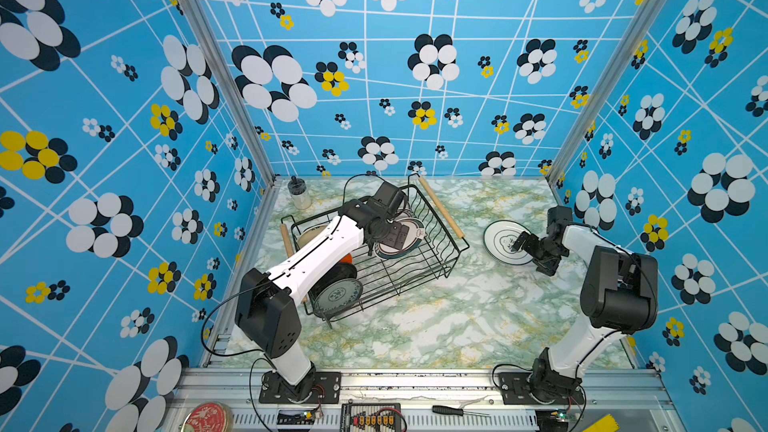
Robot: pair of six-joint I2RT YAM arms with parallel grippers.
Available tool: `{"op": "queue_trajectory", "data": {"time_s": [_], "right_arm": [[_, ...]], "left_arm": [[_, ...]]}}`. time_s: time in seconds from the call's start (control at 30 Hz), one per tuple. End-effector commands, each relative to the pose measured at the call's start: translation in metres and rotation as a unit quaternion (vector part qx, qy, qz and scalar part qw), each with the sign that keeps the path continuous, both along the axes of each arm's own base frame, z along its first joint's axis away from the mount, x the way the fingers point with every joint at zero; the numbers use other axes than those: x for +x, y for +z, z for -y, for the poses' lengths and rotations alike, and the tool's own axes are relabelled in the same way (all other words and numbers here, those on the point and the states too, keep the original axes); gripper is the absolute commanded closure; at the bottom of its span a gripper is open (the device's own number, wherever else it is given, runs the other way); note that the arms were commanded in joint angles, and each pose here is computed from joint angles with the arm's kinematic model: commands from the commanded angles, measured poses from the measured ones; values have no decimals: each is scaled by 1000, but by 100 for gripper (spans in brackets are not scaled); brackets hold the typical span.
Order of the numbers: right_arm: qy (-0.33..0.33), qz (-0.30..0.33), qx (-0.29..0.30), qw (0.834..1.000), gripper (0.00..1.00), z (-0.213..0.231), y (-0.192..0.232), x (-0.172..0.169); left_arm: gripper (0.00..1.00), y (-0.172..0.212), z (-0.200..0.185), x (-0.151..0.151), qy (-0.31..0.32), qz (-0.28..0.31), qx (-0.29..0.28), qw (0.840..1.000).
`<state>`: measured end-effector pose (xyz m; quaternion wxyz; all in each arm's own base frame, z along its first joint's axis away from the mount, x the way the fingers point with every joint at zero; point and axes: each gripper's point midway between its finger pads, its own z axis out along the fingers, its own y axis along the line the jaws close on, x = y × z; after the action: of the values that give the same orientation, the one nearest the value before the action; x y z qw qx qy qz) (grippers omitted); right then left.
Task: Unload the plates from the dish rack
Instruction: 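Open the right gripper and withdraw while the left gripper hovers over the rack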
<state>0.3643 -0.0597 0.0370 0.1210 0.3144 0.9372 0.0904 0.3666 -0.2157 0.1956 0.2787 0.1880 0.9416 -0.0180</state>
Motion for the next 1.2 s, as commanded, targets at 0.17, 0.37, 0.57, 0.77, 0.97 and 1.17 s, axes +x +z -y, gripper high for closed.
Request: {"op": "queue_trajectory", "data": {"time_s": [0.17,0.37,0.57,0.77,0.97,1.17], "right_arm": [[7,17,-7,1000,1,-3,26,-13],[2,28,-4,1000,1,-2,32,-21],[2,34,2,999,1,-3,35,-26],[-1,36,4,999,1,-2,37,-30],[-2,39,5,999,1,-1,38,-34],[-3,42,6,999,1,0,40,-38]], "left_arm": [[5,-8,17,18,-66,-7,1,998],[10,-19,24,25,-84,-12,2,996],[21,-33,28,31,-92,-22,8,995],[32,-46,24,36,-91,-31,11,995],[45,-52,21,37,-98,-33,10,995],[54,-59,18,37,-106,-37,11,994]]}}
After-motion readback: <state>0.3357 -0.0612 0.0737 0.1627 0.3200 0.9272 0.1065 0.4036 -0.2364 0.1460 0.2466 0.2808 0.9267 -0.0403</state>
